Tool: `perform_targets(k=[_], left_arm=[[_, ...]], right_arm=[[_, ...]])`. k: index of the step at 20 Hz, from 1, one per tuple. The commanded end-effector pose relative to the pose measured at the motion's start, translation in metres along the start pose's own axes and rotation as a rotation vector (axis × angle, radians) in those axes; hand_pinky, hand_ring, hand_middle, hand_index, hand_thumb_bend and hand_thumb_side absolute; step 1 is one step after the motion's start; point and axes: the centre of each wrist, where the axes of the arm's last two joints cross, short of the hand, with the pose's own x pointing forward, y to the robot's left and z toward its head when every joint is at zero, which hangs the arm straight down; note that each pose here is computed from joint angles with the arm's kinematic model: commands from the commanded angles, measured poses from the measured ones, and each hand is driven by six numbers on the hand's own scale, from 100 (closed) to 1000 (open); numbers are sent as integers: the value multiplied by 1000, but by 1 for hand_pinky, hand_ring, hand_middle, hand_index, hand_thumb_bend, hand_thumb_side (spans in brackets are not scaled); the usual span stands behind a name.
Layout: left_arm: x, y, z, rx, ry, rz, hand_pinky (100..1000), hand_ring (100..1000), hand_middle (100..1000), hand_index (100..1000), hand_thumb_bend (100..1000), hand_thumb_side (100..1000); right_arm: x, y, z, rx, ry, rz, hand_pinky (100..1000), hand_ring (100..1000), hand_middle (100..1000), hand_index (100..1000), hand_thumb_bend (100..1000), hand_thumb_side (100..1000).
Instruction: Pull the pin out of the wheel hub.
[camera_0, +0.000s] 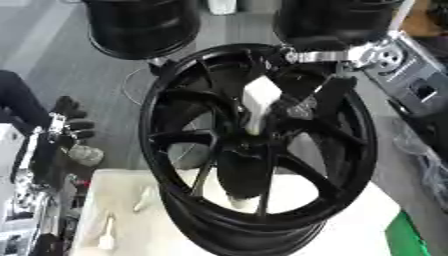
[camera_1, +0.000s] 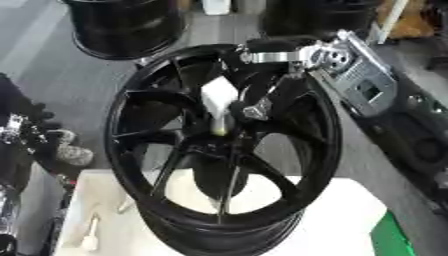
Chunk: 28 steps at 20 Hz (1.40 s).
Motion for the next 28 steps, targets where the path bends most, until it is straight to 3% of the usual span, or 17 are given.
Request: perform_targets(k=[1,3,6,8,10,15,17,18,20,21,22,23,25,28], left_arm=[[10,7,-2,11,-27,-33,649,609,609,740,560,626],[9,9,-1,18,-24,-40,649,609,608,739,560,626],[10,11,-1,28,-24,-42,649,608,608,739,561,625],[10,12,0,36,-26,-41,649,608,607,739,561,625],[10,13,0,46,-27,-39,649,608,607,739,562,626],[11,13,-1,60,-36,-33,648,608,606,739,562,625],[12,14,0,70,-38,-33,648,608,606,739,562,625],[12,15,0,76,-38,-34,648,608,605,739,562,625],[12,16,0,80,-39,-35,648,608,605,739,562,624],[12,16,0,80,-39,-34,648,608,605,739,562,624],[12,15,0,77,-39,-33,648,608,605,739,562,624],[12,14,-1,75,-39,-31,648,608,605,739,562,624],[11,14,-1,73,-38,-29,648,608,604,739,563,624],[11,14,0,75,-37,-27,647,607,604,739,563,623]], right_arm=[[13,-37,38,45,-42,129,727,588,780,467,100,116],[16,-50,68,-18,-3,122,727,583,777,469,100,100],[19,-57,134,-186,101,102,726,578,774,468,100,100],[19,-46,183,-349,214,90,725,574,770,465,100,100],[16,-24,228,-513,364,74,722,569,771,466,100,100],[-2,79,311,-884,820,-70,709,549,793,490,100,100],[-7,127,333,-1001,968,-162,701,539,802,506,100,268],[-10,158,345,-1058,1062,-234,700,542,811,563,100,311],[-13,218,361,-1105,1265,-359,704,559,832,735,100,262],[-14,243,366,-1100,1366,-398,707,577,861,856,100,271],[-14,269,368,-1089,1468,-436,710,589,881,918,100,311],[-14,293,367,-1084,1559,-476,714,610,916,990,100,410],[-12,329,361,-1103,1682,-536,718,635,963,1000,100,592],[-10,358,346,-1208,1750,-597,711,630,983,1000,100,778]])
